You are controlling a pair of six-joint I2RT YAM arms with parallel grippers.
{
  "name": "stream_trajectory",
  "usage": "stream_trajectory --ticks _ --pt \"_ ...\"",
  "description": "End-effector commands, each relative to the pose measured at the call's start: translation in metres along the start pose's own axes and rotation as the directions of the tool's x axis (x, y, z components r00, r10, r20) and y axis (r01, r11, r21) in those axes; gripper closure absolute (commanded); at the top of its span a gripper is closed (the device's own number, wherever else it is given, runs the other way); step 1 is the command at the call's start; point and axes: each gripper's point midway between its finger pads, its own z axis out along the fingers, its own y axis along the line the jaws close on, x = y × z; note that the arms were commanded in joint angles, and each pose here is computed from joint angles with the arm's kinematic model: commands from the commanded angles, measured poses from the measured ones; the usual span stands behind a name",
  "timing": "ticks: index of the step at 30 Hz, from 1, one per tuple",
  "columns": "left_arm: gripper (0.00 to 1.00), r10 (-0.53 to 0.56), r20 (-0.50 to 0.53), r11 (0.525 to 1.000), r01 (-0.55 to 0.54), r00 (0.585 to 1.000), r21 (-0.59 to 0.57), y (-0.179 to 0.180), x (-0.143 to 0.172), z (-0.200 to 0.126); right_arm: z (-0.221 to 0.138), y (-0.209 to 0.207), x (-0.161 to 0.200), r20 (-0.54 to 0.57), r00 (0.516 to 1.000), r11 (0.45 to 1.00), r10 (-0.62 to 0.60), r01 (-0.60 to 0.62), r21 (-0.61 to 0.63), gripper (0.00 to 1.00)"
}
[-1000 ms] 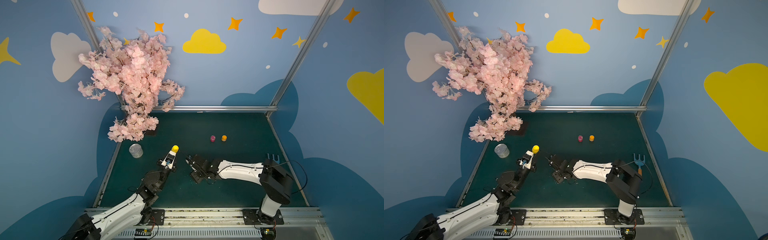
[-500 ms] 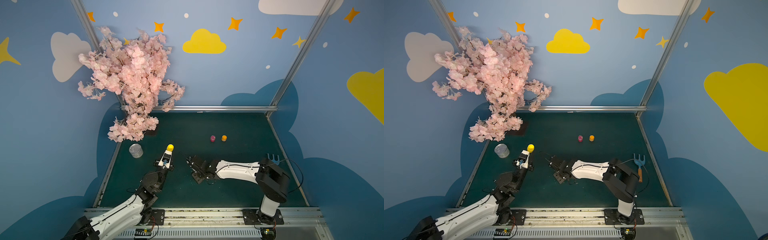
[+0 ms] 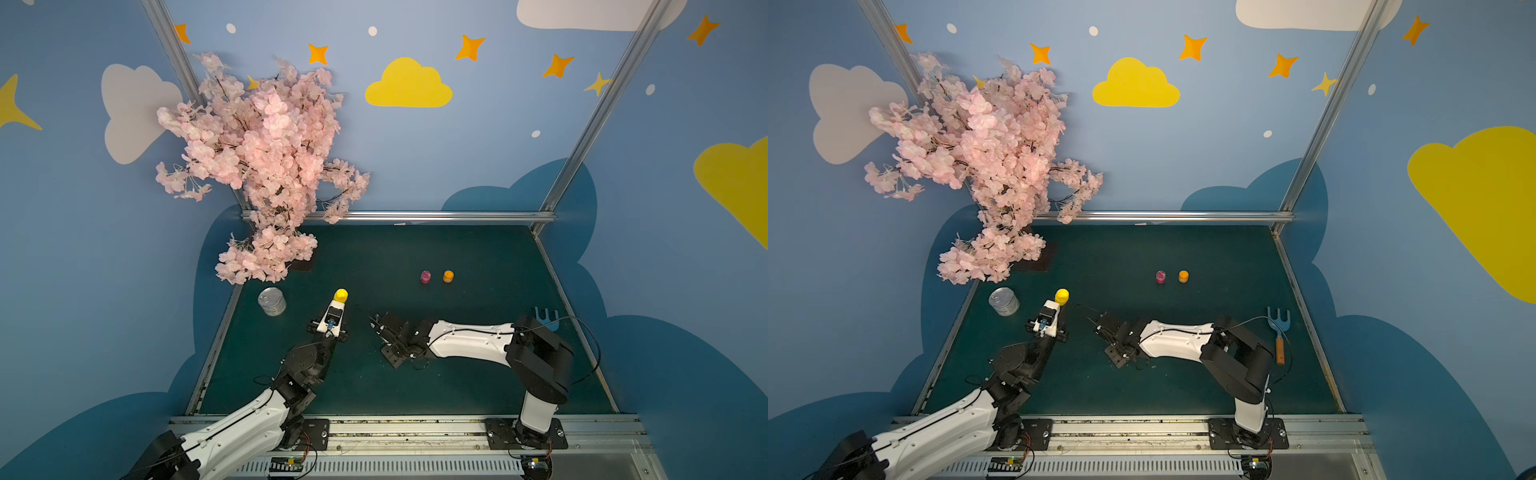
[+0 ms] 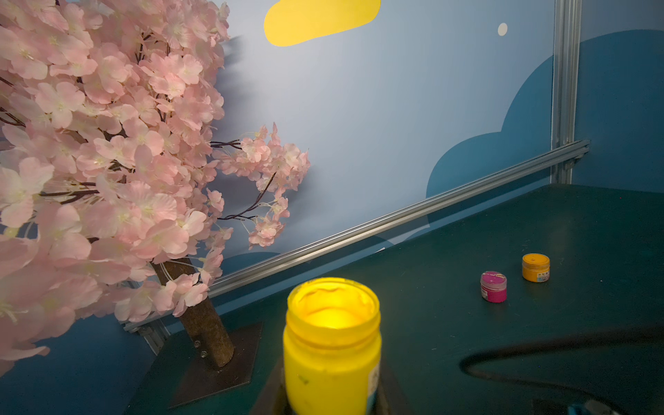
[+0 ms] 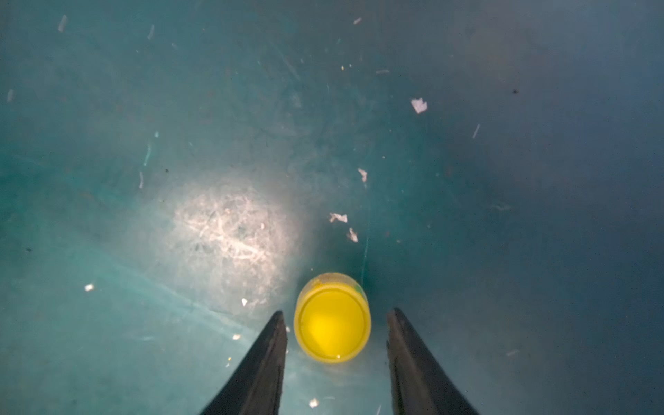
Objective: Close the paint jar lid
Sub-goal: Pick up the lid from the center of the board.
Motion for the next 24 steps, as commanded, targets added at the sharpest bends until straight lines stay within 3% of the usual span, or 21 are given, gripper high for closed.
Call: stream_trajectory --ticks 1,7,16,24 --pt "0.72 -0.013 0.022 1.000 0.013 1.000 -0.008 0.0016 -0.0059 0.0003 0.0037 0.0022 0.0007 -0.018 1.000 1.000 -0.007 0.008 0.020 0.52" --pt "0.71 -0.014 0.022 1.000 0.014 1.000 -0.007 0.0012 -0.0058 0.0004 0.0042 0.0007 0.0001 -0.016 1.000 1.000 -0.001 0.001 0.030 0.52" --pt "0.71 -0.015 0.022 1.000 0.015 1.000 -0.001 0.0000 -0.0057 0.0005 0.0055 0.0017 0.0007 -0.019 1.000 1.000 -0.005 0.005 0.025 0.62" --pt "0.71 -0.014 0.020 1.000 0.014 1.000 0.002 -0.0009 -0.0050 0.0011 0.0078 0.0015 0.0012 -0.025 1.000 1.000 -0.007 0.007 0.029 0.57"
